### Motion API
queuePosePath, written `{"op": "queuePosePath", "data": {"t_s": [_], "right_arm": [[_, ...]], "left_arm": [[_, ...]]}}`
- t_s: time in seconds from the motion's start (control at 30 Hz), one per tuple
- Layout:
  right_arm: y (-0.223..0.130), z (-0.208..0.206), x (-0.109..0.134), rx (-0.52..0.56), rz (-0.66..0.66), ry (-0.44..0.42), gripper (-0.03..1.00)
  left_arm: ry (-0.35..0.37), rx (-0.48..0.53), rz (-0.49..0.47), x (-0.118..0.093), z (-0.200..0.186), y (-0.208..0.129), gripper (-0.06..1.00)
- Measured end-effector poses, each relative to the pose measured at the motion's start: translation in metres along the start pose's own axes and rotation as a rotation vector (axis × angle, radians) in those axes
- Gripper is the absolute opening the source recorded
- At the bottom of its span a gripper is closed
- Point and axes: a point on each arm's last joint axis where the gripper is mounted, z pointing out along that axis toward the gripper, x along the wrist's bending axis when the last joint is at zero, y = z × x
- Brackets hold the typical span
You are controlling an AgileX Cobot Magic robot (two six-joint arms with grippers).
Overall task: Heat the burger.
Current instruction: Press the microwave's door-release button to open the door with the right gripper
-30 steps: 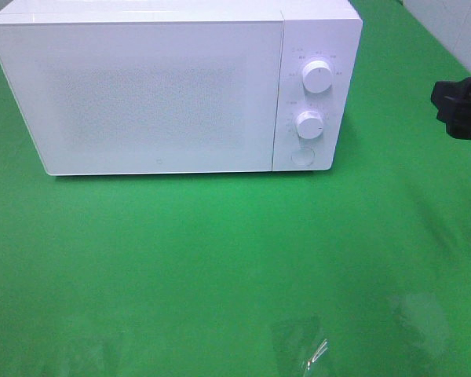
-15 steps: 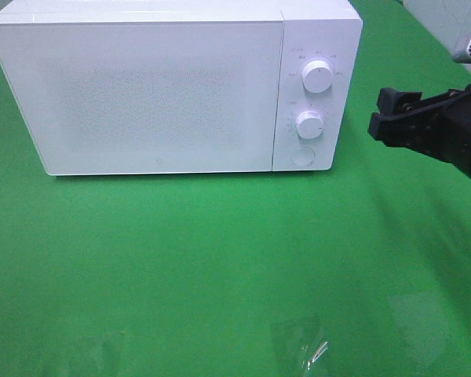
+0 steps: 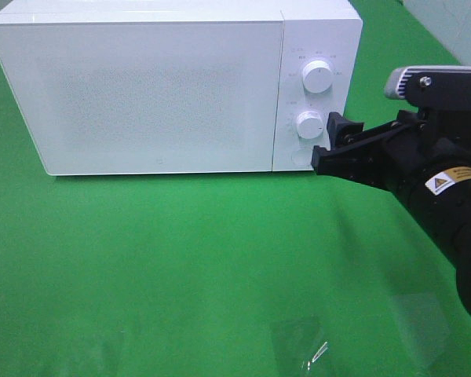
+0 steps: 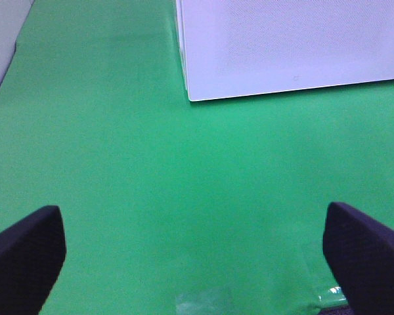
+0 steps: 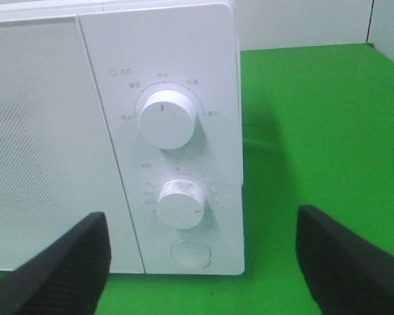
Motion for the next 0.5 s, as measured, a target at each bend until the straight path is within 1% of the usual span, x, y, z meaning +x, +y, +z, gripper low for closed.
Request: {"op": "queuePosePath", "data": {"t_s": [0.33, 0.5], "right_arm": [[-0.015, -0.012, 0.024, 0.029, -0.015, 0.036, 0.75], [-0.017, -0.017, 0.031, 0.026, -0.022, 0.059, 0.75]], "left_arm": [[0.000, 0.000, 0.000, 0.000, 0.000, 0.000, 0.99], [0.000, 0.000, 0.000, 0.000, 0.000, 0.000, 0.99]]}}
